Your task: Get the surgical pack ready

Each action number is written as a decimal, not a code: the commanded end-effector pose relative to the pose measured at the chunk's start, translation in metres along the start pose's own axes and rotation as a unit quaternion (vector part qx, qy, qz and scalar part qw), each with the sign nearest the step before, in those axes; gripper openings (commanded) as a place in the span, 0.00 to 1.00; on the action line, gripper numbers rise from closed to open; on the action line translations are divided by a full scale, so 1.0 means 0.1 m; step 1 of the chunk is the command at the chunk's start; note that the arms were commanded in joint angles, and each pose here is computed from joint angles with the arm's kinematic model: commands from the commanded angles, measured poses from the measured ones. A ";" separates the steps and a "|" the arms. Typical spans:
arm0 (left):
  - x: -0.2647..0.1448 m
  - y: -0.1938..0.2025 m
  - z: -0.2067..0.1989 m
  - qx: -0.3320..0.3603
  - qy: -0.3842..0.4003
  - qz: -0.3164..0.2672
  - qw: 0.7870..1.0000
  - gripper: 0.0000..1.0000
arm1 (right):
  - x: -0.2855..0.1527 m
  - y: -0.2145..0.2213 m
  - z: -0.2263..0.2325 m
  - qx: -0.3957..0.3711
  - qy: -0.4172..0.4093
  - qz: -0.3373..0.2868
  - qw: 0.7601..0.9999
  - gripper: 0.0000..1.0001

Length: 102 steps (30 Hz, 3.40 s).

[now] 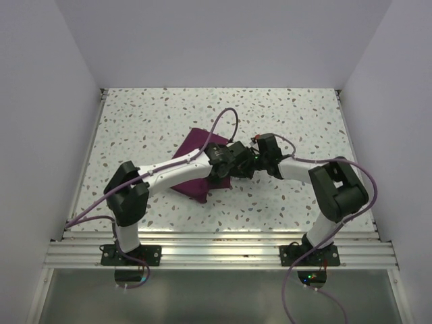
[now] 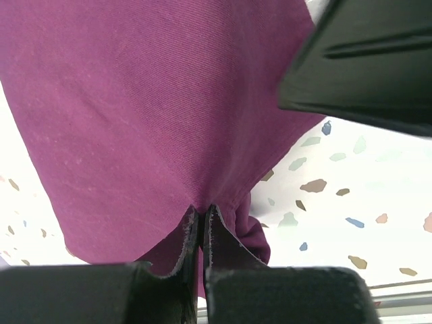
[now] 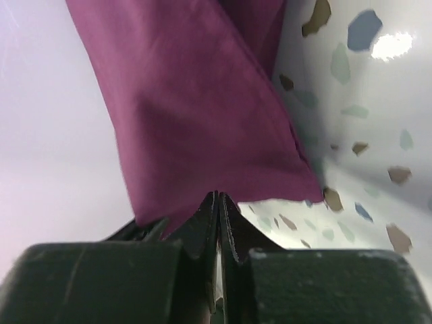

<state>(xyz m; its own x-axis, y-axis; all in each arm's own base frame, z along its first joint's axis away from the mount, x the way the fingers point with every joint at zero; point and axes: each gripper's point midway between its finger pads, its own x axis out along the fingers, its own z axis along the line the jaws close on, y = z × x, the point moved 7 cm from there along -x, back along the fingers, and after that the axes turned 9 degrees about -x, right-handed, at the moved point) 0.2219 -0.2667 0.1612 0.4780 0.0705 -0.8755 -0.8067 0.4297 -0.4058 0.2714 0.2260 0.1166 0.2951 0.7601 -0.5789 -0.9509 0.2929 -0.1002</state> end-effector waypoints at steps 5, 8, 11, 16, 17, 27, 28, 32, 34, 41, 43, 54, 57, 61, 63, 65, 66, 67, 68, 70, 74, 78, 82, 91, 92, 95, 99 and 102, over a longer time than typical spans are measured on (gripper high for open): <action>-0.29 -0.21 0.04 0.006 0.049 -0.057 0.997 0.00 | 0.34 -0.09 0.33 -0.012 -0.077 -0.005 0.997 0.00; -0.31 -0.24 0.03 0.012 0.061 -0.064 0.996 0.00 | 0.58 -0.03 0.45 -0.011 -0.094 -0.003 0.995 0.00; -0.33 -0.27 0.01 0.017 0.076 -0.072 0.994 0.00 | 0.85 0.03 0.46 -0.013 -0.110 -0.015 0.994 0.00; -0.31 -0.26 -0.04 0.021 0.090 -0.069 0.993 0.00 | 0.98 -0.02 0.67 0.004 -0.207 -0.082 0.975 0.00; -0.31 -0.26 -0.04 0.022 0.091 -0.068 0.993 0.00 | 0.96 0.00 0.65 0.015 -0.217 -0.087 0.972 0.00; -0.23 -0.14 -0.02 0.019 0.088 -0.057 0.994 0.00 | 1.41 0.17 0.59 0.003 -0.137 -0.051 0.989 0.00; -0.22 -0.12 -0.02 0.017 0.087 -0.055 0.995 0.00 | 1.44 0.21 0.52 0.007 -0.124 -0.046 0.991 0.01; -0.19 -0.09 0.03 0.005 0.089 -0.055 0.994 0.00 | 1.35 0.22 0.26 0.019 -0.075 -0.049 0.996 0.08; -0.19 -0.08 0.07 -0.001 0.089 -0.054 0.995 0.00 | 1.25 0.17 0.21 0.014 -0.067 -0.054 0.996 0.11; -0.18 -0.02 0.18 -0.017 0.098 -0.048 0.994 0.00 | 0.70 -0.24 0.15 -0.075 -0.021 -0.059 0.995 0.31; -0.16 0.01 0.19 -0.018 0.104 -0.042 0.994 0.02 | 0.57 -0.29 0.18 -0.079 -0.016 -0.048 0.996 0.37; -0.50 -0.15 0.51 -0.091 0.152 -0.092 0.980 0.59 | 0.22 -0.46 0.36 -0.123 0.014 -0.051 0.991 0.41; -0.55 -0.32 0.64 -0.111 0.148 -0.109 0.977 0.62 | 0.28 -0.51 0.36 -0.115 0.007 -0.049 0.992 0.32; -0.44 -0.58 0.73 -0.115 0.127 -0.111 0.979 0.64 | 0.35 -0.61 0.45 -0.108 -0.014 -0.061 0.992 0.15; -0.35 -0.74 0.67 -0.107 0.120 -0.108 0.981 0.66 | 0.37 -0.63 0.41 -0.099 -0.007 -0.061 0.993 0.11; -0.17 -0.81 0.60 -0.101 0.103 -0.088 0.986 0.67 | 0.37 -0.67 0.40 -0.089 -0.005 -0.066 0.994 0.10; -0.11 -0.82 0.59 -0.099 0.094 -0.079 0.987 0.67 | 0.37 -0.68 0.39 -0.085 -0.003 -0.066 0.994 0.09; -0.06 -0.82 0.56 -0.095 0.088 -0.073 0.989 0.67 | 0.36 -0.70 0.37 -0.078 -0.002 -0.069 0.995 0.09; 0.02 -0.82 0.52 -0.094 0.082 -0.068 0.990 0.67 | 0.37 -0.70 0.36 -0.077 -0.001 -0.068 0.995 0.09; 0.07 -0.83 0.49 -0.092 0.066 -0.073 0.991 0.67 | 0.36 -0.72 0.37 -0.074 -0.005 -0.070 0.995 0.09; 0.22 -0.81 0.42 -0.080 0.037 -0.063 0.994 0.67 | 0.38 -0.72 0.36 -0.066 -0.014 -0.070 0.995 0.08; 0.33 -0.78 0.46 -0.078 -0.008 -0.055 0.995 0.66 | 0.40 -0.75 0.39 -0.064 -0.032 -0.074 0.995 0.06; 0.43 -0.79 0.47 -0.068 -0.033 -0.053 0.996 0.62 | 0.43 -0.75 0.41 -0.055 -0.044 -0.069 0.995 0.03; 0.54 -0.79 0.50 -0.058 -0.033 -0.045 0.997 0.26 | 0.54 -0.74 0.46 -0.054 -0.058 -0.055 0.995 0.01; 0.53 -0.81 0.50 -0.058 -0.030 -0.047 0.997 0.18 | 0.55 -0.73 0.46 -0.055 -0.058 -0.053 0.995 0.01; 0.50 -0.82 0.50 -0.059 -0.022 -0.053 0.997 0.08 | 0.60 -0.71 0.49 -0.051 -0.060 -0.050 0.996 0.00; 0.48 -0.83 0.48 -0.060 -0.009 -0.052 0.997 0.00 | 0.71 -0.69 0.52 -0.045 -0.068 -0.045 0.996 0.00; 0.47 -0.82 0.47 -0.058 -0.002 -0.050 0.997 0.00 | 0.76 -0.72 0.50 -0.041 -0.054 -0.055 0.996 0.00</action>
<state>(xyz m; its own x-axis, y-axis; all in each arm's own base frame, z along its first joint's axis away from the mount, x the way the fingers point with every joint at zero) 0.3190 -0.2506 0.1506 0.5301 0.0870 -0.8434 -0.8115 0.3404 -0.4750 0.3549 0.2821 0.1070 0.3693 0.7747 -0.5132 -0.9293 0.3137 -0.1951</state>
